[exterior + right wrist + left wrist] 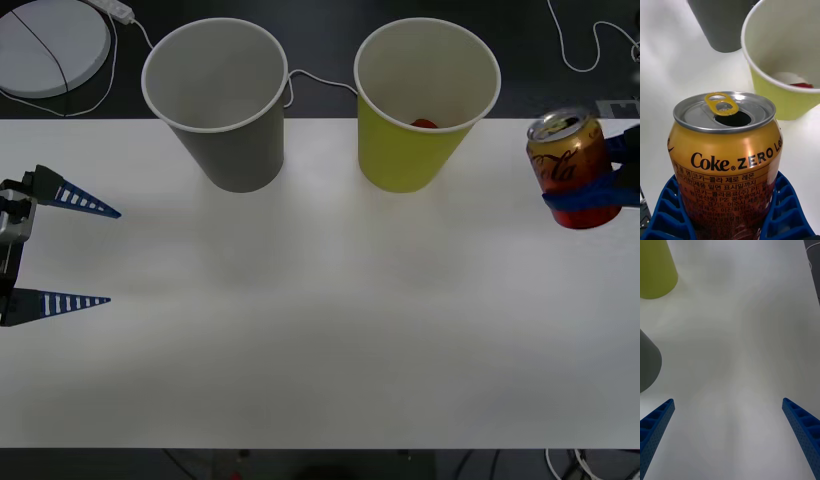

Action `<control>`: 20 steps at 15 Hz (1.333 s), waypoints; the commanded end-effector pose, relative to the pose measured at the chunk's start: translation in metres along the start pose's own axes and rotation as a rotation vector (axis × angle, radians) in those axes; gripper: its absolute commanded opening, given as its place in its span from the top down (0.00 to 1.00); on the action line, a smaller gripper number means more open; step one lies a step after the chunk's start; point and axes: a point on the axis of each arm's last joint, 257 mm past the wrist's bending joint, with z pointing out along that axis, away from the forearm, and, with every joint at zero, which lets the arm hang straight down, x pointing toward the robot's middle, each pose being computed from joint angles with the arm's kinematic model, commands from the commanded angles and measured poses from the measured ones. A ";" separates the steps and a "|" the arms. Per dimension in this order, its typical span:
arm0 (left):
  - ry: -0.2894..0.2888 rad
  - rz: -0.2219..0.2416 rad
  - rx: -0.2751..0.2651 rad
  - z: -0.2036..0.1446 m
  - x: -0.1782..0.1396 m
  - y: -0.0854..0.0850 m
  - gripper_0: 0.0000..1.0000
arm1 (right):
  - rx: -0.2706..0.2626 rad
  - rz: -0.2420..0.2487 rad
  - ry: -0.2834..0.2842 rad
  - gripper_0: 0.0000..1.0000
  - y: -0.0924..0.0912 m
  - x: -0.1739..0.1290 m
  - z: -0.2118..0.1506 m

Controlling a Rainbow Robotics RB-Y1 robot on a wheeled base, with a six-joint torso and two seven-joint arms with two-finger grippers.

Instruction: Put the can into the green bin and the plastic bottle into the gray bin

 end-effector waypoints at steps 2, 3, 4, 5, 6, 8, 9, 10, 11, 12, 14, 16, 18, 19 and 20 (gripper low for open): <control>0.000 0.000 0.000 0.000 0.000 0.000 0.00 | 0.065 0.003 0.040 1.00 -0.015 -0.033 0.001; 0.000 0.000 0.000 0.000 0.000 0.000 0.00 | 0.078 0.007 0.053 1.00 -0.017 -0.039 0.003; 0.000 0.000 0.000 0.000 0.000 0.000 0.00 | 0.098 0.010 0.071 1.00 -0.020 -0.049 0.007; 0.000 0.000 0.000 0.000 0.000 0.000 0.00 | 0.114 0.011 0.085 1.00 -0.023 -0.055 0.009; 0.000 0.000 0.000 0.000 0.000 0.000 0.00 | 0.123 0.008 0.098 1.00 -0.025 -0.062 0.013; 0.000 0.000 0.000 0.000 0.000 0.000 0.00 | 0.118 0.001 0.125 1.00 -0.034 -0.074 0.022; 0.000 0.000 0.000 0.000 0.000 0.000 0.00 | 0.119 0.000 0.138 1.00 -0.040 -0.080 0.025; 0.000 0.000 0.000 0.000 0.000 0.000 0.00 | 0.121 -0.002 0.161 1.00 -0.048 -0.085 0.030; 0.000 0.000 0.000 0.000 0.000 0.000 0.00 | 0.124 -0.003 0.172 1.00 -0.054 -0.091 0.033; 0.000 0.000 0.000 0.000 0.000 0.000 0.00 | 0.124 0.001 0.181 1.00 -0.058 -0.096 0.037; 0.000 0.000 0.000 0.000 0.000 0.000 0.00 | 0.127 0.015 0.202 1.00 -0.069 -0.105 0.048; 0.000 0.000 0.000 0.000 0.000 0.000 0.00 | 0.131 0.032 0.228 1.00 -0.078 -0.113 0.059; 0.000 0.000 0.000 0.000 0.000 0.000 0.00 | 0.129 0.043 0.256 1.00 -0.083 -0.119 0.071; 0.000 0.000 0.000 0.000 0.000 0.000 0.00 | 0.126 0.049 0.278 1.00 -0.086 -0.120 0.078; 0.000 0.000 0.000 0.000 0.000 0.000 0.00 | 0.126 0.053 0.287 1.00 -0.088 -0.123 0.084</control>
